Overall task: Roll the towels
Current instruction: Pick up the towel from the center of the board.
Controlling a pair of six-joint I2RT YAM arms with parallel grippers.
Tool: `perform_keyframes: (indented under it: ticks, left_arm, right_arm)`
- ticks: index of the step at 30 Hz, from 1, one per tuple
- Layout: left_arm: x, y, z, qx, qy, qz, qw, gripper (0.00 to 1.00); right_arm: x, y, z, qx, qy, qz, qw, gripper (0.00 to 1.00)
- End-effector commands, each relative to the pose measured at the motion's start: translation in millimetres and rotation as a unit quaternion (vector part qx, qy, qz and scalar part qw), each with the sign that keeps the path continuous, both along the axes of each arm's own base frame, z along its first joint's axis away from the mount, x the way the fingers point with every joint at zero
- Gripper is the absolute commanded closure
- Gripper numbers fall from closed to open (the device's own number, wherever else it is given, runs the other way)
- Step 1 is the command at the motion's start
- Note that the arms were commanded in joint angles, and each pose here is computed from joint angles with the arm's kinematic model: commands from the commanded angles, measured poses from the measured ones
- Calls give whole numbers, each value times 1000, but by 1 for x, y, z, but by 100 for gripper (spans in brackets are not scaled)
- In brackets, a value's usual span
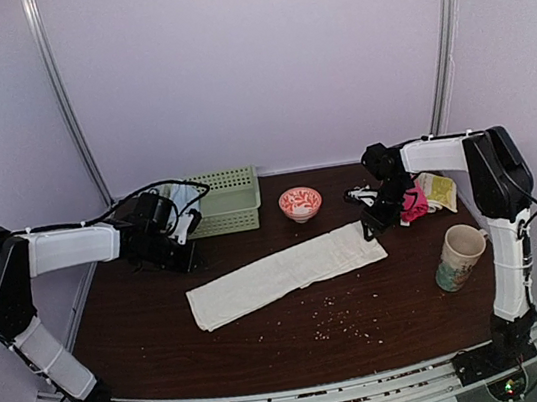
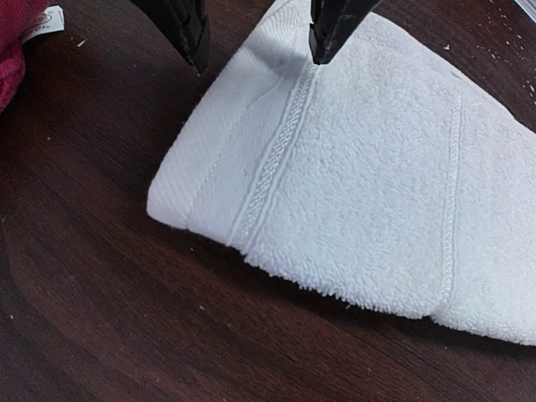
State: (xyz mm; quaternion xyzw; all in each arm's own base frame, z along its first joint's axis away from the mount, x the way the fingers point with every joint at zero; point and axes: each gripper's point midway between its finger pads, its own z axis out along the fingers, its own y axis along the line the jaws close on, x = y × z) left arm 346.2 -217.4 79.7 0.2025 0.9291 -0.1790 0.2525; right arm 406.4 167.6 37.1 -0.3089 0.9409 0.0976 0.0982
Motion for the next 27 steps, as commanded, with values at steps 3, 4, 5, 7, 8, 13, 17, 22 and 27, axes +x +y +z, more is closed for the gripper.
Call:
perform_keyframes:
  ticks: [3, 4, 5, 7, 8, 13, 17, 22, 27]
  left_arm:
    - [4, -2, -3, -1, -3, -7, 1000, 83]
    - [4, -1, -2, -1, -4, -6, 1000, 83]
    - [5, -1, -2, 0, -5, -7, 1000, 83]
    - [5, -1, -2, 1, -5, -6, 1000, 83]
    - [5, -1, -2, 1, -6, -6, 1000, 83]
    - [6, 0, 0, 2, -9, -5, 1000, 83]
    - [6, 1, -1, 4, -9, -3, 1000, 83]
    - [6, 2, 1, 6, -11, -2, 1000, 83]
    - [5, 3, -1, 10, -9, -2, 1000, 83]
  right_arm:
    - [10, -3, -11, -20, -5, -8, 1000, 59]
    - [10, -6, -14, -34, -9, -9, 999, 59]
    - [11, -10, -16, -49, -16, -8, 999, 60]
    - [11, -16, -21, -79, -28, -10, 996, 61]
    - [11, -19, -23, -90, -30, -10, 995, 62]
    - [2, -29, -41, -123, -12, -10, 992, 72]
    - [-1, -38, -51, -139, -4, -17, 990, 85]
    - [12, -42, -33, -109, -18, -34, 993, 100]
    - [22, -34, 20, -52, -55, -36, 996, 100]
